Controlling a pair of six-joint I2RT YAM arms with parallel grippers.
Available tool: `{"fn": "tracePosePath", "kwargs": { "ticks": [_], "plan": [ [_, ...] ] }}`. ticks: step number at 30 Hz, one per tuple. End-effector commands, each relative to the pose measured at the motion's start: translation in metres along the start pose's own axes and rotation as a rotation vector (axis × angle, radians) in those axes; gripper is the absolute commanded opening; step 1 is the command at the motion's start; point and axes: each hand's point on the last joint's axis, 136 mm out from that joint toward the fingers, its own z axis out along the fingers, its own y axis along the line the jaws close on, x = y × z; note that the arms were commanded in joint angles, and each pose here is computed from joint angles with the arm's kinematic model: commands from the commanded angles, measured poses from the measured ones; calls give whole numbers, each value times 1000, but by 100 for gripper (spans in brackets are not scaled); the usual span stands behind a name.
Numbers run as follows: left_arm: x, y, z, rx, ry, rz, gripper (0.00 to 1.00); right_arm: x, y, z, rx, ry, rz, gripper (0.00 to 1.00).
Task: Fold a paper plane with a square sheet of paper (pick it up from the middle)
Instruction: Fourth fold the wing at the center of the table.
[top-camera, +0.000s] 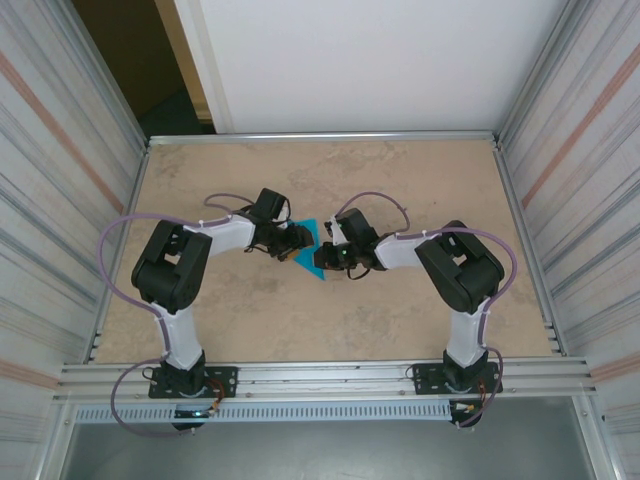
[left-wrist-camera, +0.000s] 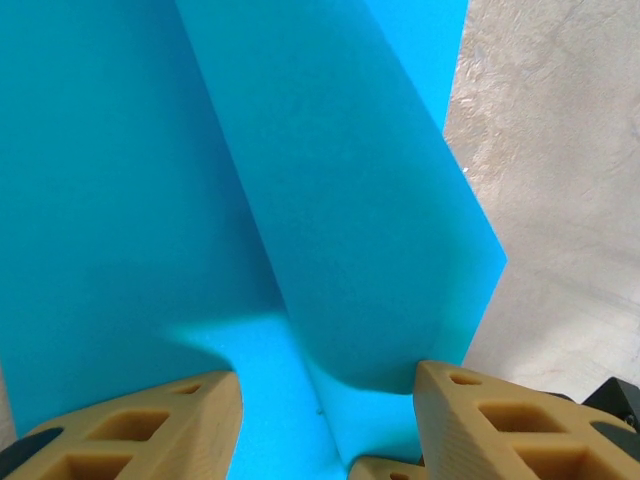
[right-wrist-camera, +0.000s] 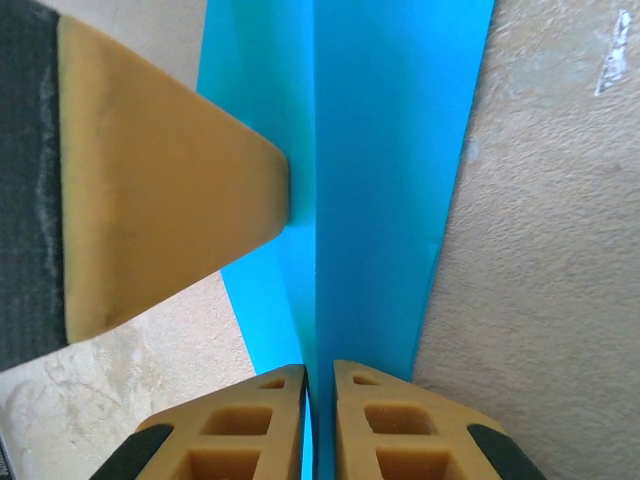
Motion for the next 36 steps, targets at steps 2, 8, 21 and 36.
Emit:
{"fn": "tracePosePath", "kwargs": {
  "ticks": [2, 8, 21, 36],
  "plan": [
    [46, 75, 17, -271, 148, -65, 54, 9, -7, 4, -35, 28, 54, 11],
    [17, 26, -4, -156, 78, 15, 57, 13, -12, 2, -66, 37, 86, 8],
    [-17, -35, -40, 140, -105, 74, 58, 16, -18, 3, -144, 53, 166, 6],
    [-19, -45, -30, 336, -106, 126, 31, 13, -20, 0, -155, 58, 176, 9]
  ]
}}
